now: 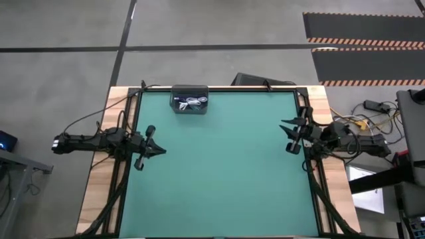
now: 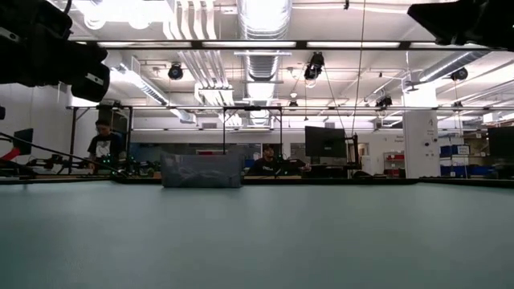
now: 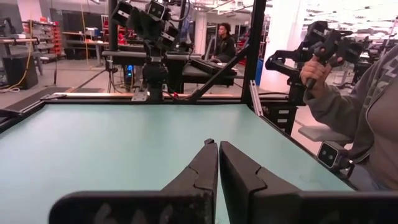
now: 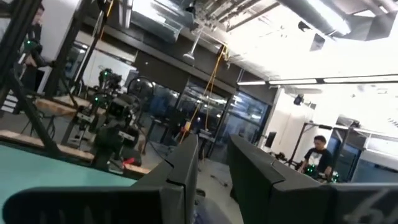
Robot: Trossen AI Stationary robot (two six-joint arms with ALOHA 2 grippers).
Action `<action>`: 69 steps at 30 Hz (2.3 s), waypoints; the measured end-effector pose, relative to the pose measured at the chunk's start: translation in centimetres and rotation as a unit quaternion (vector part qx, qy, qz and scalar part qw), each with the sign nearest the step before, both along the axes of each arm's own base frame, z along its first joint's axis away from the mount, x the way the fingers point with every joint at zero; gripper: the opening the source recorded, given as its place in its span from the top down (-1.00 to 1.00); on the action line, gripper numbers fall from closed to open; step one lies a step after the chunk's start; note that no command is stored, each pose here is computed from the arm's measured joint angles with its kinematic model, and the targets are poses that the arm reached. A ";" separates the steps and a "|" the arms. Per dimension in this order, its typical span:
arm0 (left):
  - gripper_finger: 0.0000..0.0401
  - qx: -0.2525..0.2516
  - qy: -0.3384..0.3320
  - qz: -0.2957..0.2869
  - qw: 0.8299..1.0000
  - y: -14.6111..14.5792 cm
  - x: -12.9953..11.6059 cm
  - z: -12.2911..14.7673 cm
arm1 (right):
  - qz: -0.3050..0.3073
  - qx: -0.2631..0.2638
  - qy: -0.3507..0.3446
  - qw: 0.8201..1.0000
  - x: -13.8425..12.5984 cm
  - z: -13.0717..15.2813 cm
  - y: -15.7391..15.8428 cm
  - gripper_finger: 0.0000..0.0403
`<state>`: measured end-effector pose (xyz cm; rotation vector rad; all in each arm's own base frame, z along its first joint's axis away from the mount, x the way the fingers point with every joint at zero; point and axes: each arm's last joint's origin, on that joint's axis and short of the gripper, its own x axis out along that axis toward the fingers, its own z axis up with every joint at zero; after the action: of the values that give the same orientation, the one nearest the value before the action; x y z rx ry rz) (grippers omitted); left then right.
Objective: Pick and place USB-C Cables
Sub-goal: Return to home Position
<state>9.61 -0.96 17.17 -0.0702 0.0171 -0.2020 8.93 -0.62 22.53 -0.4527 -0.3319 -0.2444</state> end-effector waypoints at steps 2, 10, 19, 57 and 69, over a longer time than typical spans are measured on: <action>1.00 0.001 -0.003 0.000 1.000 0.0 0.0 0.0 | 0.000 0.000 -0.002 1.000 -0.3 0.0 0.0 0.63; 1.00 0.010 -0.004 0.000 1.000 0.0 0.0 0.0 | 0.006 0.003 0.011 1.000 -0.4 -0.6 0.0 0.62; 1.00 0.017 -0.003 0.002 1.000 0.0 0.0 -0.1 | 0.016 0.030 0.021 0.999 0.2 -2.8 0.0 0.65; 1.00 0.064 -0.007 0.004 0.998 0.0 0.1 -0.1 | 0.030 0.091 0.040 0.995 0.7 -3.3 0.0 0.64; 1.00 0.064 -0.003 0.004 0.998 0.0 0.1 -0.2 | 0.030 0.091 0.040 0.995 0.7 -3.3 0.0 0.64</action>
<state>9.75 -0.93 16.97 0.0587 0.0234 -0.1931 9.67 -0.64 19.25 -0.2711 -0.2417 -0.1953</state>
